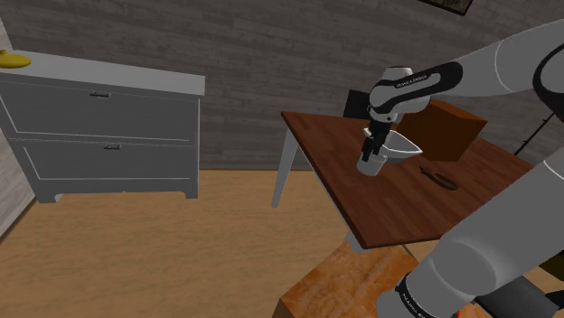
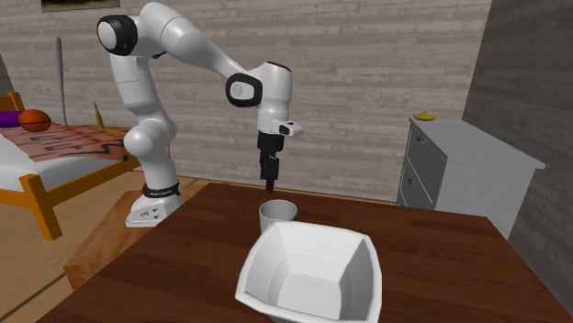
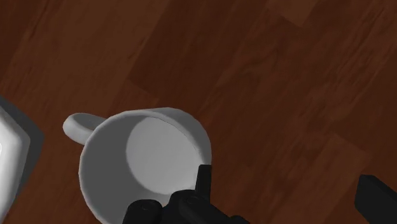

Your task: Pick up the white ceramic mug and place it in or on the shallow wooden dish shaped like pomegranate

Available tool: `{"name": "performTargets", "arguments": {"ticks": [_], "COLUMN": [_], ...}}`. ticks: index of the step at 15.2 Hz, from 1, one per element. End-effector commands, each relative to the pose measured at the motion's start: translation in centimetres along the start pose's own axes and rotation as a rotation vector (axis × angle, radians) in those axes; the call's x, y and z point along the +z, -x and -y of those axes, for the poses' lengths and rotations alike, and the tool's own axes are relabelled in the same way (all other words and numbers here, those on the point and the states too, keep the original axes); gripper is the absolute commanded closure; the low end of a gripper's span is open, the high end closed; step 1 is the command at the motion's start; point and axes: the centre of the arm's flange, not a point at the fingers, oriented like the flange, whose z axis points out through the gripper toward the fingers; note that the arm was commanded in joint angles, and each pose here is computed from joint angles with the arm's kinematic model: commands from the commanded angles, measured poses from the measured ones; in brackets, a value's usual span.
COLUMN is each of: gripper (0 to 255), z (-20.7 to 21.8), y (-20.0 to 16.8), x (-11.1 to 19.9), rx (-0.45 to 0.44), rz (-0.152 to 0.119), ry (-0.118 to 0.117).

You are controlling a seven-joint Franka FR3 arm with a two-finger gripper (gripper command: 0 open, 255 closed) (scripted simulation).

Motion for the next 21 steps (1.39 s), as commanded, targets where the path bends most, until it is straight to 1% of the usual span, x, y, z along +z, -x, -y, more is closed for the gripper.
{"name": "performTargets", "arguments": {"ticks": [1, 3, 11, 18, 19, 21], "gripper": [0, 0, 0, 0, 255, 255], "z": [-2.4, -4.3, -4.4, -4.4, -4.4, -4.4], "y": [-1.0, -1.8, -1.8, -1.8, -1.8, -1.8], "x": [1.1, 2.0, 6.0, 6.0, 6.0, 6.0], "rx": [-0.002, -0.003, -0.003, -0.003, -0.003, -0.003], "rz": [-0.001, -0.003, -0.003, -0.003, -0.003, -0.003], "ry": [0.016, 0.028, 0.028, 0.028, 0.028, 0.028]}}
